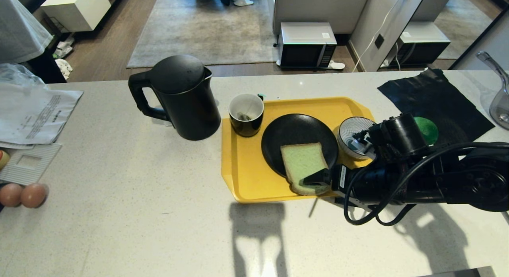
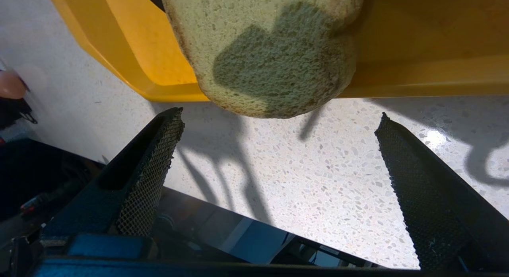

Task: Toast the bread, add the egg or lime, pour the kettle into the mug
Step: Pick up the bread slice

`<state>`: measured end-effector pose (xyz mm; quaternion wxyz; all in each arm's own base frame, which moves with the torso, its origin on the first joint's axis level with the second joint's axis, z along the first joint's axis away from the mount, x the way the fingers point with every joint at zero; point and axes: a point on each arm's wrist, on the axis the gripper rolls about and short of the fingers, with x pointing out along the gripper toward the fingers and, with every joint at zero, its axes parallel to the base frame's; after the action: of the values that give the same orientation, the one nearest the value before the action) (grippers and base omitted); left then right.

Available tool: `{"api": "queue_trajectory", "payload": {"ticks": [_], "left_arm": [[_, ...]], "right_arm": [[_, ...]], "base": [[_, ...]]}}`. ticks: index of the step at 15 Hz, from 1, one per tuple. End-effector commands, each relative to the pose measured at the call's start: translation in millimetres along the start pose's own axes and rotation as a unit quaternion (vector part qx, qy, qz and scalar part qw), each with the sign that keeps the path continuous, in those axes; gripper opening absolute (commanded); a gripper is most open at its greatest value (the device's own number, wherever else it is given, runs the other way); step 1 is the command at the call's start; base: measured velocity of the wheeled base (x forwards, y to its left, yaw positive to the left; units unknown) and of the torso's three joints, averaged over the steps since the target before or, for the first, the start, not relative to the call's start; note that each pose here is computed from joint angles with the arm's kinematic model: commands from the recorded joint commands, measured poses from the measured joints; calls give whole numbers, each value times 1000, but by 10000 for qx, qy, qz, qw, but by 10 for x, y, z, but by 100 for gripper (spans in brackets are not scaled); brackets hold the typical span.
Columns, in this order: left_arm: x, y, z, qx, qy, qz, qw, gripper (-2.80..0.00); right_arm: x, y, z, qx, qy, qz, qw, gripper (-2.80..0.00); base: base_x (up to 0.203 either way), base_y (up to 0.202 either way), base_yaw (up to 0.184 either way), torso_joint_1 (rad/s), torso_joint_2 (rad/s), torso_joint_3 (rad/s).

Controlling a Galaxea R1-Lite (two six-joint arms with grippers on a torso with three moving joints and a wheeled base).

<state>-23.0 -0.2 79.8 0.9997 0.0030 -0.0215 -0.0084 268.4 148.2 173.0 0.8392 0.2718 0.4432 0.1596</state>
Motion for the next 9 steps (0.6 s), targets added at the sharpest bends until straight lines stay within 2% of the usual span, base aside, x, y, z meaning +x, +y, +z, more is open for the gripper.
{"api": "queue_trajectory", "payload": {"ticks": [1, 9], "left_arm": [[9, 0, -47, 1, 69, 0, 10000, -280], [9, 0, -47, 1, 69, 0, 10000, -280]], "right_arm": [[-60, 24, -6, -74, 22, 128, 9999, 0], [54, 50, 39, -92, 129, 206, 9997, 0]], "base": [[0, 0, 0, 0, 0, 0], [0, 0, 0, 0, 0, 0]]}}
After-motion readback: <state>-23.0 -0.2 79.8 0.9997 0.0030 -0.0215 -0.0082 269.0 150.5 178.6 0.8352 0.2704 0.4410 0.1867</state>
